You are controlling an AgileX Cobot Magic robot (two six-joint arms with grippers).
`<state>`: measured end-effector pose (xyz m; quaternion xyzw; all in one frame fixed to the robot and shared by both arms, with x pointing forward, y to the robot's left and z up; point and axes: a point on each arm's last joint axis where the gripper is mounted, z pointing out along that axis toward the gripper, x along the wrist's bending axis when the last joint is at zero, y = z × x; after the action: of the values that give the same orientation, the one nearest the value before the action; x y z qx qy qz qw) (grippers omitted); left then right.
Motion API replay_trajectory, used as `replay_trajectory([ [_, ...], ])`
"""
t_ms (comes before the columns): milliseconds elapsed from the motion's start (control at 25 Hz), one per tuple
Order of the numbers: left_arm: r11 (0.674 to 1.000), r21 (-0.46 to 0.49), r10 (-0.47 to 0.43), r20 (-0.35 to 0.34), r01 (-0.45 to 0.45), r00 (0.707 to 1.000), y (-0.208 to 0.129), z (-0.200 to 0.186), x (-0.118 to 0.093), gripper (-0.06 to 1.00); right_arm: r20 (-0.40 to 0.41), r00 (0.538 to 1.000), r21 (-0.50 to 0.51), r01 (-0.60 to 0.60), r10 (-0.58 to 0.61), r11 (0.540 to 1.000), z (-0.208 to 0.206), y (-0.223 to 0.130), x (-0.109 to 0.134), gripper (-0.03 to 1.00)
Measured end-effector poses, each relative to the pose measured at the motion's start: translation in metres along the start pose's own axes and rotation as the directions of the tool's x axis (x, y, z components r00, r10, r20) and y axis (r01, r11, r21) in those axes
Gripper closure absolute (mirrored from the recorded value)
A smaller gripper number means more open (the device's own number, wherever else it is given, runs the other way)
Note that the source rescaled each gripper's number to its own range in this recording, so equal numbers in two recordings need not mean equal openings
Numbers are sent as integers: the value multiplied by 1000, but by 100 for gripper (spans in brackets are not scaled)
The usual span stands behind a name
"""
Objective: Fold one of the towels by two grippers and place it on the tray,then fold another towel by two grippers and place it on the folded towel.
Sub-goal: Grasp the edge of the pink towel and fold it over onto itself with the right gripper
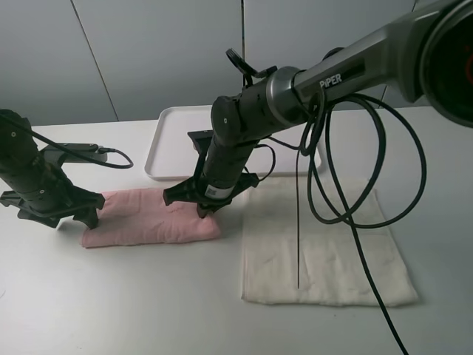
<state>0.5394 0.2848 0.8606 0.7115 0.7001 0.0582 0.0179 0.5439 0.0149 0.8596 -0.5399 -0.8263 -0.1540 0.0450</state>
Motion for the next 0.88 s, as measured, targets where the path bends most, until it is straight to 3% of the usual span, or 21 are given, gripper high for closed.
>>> replay_trajectory([
  [360, 1000, 0, 3, 0, -3, 1000, 0, 0, 0, 7, -77, 997, -82, 9, -15, 997, -44, 10, 15, 92],
  [880, 1000, 0, 5, 0, -5, 1000, 0, 0, 0, 7, -350, 934, -67, -100, 70, 993, -50, 11, 39, 92],
])
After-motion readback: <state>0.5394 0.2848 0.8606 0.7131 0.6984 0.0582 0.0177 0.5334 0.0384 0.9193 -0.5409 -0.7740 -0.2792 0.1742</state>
